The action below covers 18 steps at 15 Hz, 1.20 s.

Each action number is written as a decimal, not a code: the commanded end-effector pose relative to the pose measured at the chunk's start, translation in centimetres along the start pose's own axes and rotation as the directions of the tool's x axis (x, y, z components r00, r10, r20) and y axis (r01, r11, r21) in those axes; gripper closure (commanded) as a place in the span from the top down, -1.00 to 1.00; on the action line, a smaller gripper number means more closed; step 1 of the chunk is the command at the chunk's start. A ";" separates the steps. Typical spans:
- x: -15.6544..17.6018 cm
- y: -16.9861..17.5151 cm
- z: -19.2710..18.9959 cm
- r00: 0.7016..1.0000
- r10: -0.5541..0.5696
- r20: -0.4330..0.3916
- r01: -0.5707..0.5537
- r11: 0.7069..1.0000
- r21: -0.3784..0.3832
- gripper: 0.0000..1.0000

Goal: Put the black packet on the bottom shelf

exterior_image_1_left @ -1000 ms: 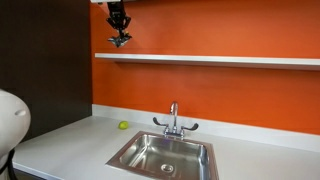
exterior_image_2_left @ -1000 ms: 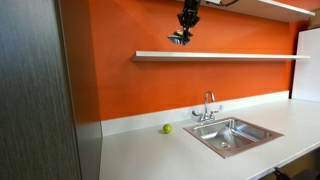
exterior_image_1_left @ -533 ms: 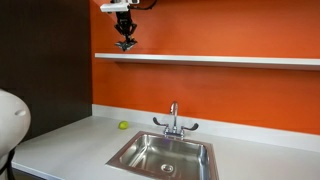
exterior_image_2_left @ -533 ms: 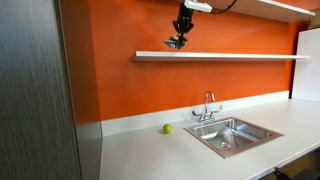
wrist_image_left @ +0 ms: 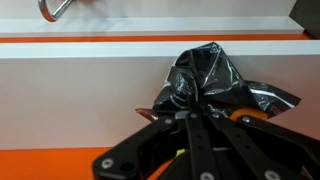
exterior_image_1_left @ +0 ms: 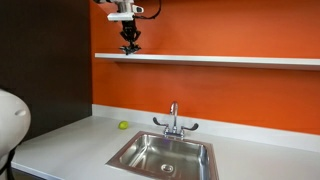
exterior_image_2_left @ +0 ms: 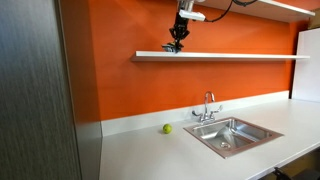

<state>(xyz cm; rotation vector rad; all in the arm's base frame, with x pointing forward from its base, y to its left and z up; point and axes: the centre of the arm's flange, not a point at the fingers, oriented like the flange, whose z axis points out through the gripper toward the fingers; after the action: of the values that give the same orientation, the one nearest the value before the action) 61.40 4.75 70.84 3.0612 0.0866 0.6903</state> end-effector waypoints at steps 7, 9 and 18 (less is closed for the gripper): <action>4.3 0.6 1.6 0.999 0.054 -0.007 -0.054 0.998 -0.014 -0.99; 4.5 1.1 1.7 0.998 0.063 -0.010 -0.064 0.998 -0.017 -0.99; 3.8 2.1 0.9 0.995 0.098 -0.026 -0.099 0.995 -0.034 0.47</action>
<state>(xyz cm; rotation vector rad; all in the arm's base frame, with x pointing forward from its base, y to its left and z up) 65.61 3.00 70.40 3.0520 -0.0303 0.7355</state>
